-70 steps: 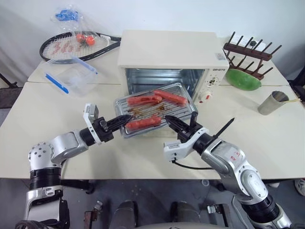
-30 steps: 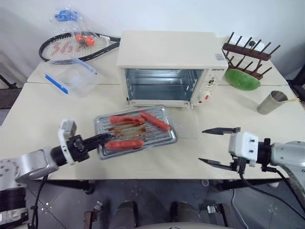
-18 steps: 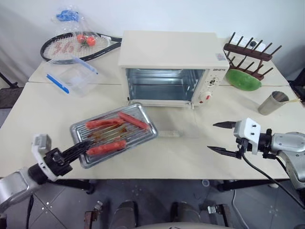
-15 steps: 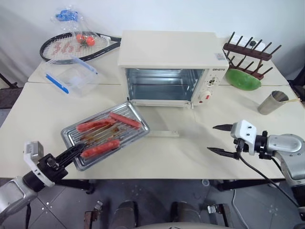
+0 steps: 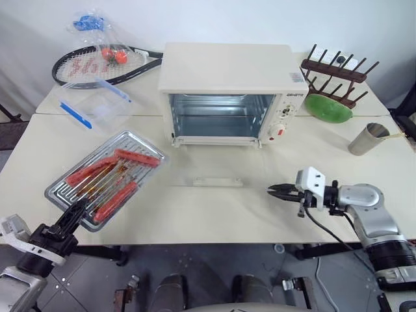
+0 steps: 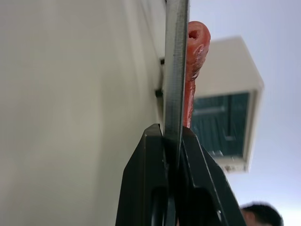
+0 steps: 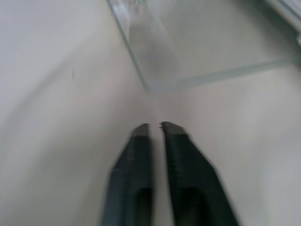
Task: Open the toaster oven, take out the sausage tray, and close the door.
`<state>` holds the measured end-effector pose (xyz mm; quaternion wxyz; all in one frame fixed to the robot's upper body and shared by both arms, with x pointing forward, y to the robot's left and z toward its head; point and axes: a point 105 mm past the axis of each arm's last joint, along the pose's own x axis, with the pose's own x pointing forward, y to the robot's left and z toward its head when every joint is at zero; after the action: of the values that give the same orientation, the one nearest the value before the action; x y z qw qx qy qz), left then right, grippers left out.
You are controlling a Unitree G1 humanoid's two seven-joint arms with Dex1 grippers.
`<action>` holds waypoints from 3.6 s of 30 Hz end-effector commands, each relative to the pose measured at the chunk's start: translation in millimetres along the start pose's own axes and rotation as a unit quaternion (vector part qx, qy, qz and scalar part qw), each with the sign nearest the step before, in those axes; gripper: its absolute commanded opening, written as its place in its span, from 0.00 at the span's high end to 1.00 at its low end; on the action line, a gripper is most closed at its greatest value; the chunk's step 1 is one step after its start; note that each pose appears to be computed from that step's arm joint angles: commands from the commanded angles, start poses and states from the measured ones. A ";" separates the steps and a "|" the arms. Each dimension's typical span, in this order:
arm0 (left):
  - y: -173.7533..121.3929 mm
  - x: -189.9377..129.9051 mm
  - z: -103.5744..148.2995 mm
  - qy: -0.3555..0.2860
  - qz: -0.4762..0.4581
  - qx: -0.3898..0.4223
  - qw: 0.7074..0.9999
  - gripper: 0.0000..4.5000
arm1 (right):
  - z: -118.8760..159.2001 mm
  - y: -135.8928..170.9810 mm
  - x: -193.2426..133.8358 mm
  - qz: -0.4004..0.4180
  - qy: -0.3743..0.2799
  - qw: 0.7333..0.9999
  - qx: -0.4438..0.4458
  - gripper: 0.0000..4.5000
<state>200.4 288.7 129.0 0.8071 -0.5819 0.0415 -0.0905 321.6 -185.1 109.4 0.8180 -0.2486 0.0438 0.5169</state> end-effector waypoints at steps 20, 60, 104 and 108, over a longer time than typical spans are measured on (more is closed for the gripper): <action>2.3 11.4 -4.3 -0.007 0.003 -0.035 0.999 1.00 | 127.4 -75.0 -1.3 -0.102 -0.168 0.978 -0.075 0.99; -37.2 132.4 -125.2 0.525 -0.069 -0.023 0.848 1.00 | 94.4 20.6 -47.6 -0.005 -0.043 0.999 0.001 0.99; -15.0 141.3 -53.1 0.523 -0.078 0.364 0.767 0.00 | 53.3 4.9 -76.0 -0.019 0.028 0.999 0.013 1.00; -55.4 149.1 -44.9 0.361 -0.304 0.447 0.760 0.00 | 47.0 -0.2 -77.6 -0.002 0.024 1.000 0.003 0.92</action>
<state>332.9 199.9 140.0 0.8229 -0.1118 0.2261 -0.5091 276.7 -225.2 168.0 0.8272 -0.2376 0.0794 0.5030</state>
